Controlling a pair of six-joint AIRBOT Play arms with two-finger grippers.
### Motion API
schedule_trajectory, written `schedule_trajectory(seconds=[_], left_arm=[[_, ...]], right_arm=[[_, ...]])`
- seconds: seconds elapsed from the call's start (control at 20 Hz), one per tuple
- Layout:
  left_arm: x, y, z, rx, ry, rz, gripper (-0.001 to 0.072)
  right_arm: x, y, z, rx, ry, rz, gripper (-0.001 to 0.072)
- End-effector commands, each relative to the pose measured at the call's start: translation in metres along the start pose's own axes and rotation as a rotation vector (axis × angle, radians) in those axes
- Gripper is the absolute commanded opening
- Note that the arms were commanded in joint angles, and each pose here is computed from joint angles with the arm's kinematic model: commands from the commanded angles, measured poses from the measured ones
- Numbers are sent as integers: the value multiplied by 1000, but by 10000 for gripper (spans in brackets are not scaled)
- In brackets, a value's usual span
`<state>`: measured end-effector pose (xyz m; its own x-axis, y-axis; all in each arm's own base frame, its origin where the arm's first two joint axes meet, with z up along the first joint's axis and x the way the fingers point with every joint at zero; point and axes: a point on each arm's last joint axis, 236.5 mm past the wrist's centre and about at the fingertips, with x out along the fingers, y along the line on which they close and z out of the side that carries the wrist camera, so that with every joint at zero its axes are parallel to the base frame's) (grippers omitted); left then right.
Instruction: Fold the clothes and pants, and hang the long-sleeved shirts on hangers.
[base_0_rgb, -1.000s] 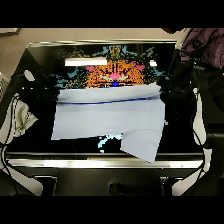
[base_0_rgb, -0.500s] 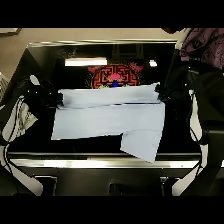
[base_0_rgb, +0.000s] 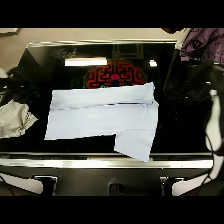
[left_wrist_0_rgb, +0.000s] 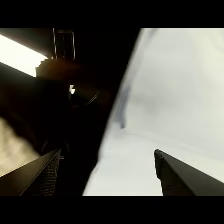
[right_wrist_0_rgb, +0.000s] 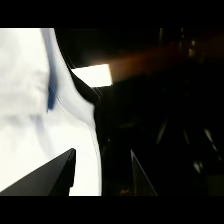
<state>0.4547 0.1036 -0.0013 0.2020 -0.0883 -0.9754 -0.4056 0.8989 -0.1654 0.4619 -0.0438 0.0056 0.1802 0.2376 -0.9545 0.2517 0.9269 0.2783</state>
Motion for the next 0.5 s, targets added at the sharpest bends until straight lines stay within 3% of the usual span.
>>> schedule_trajectory(seconds=[0.0, 0.3, 0.45], left_arm=[[-44, 49, -30, -101, -42, 3, 672], [-38, 47, -121, -306, -50, -275, 672], [-32, 45, -138, -323, -25, -283, 672]], right_arm=[[-28, -25, -45, 84, 8, 148, 412], [34, -12, -187, 239, 226, 329, 412], [65, 7, -238, 232, 326, 346, 413]])
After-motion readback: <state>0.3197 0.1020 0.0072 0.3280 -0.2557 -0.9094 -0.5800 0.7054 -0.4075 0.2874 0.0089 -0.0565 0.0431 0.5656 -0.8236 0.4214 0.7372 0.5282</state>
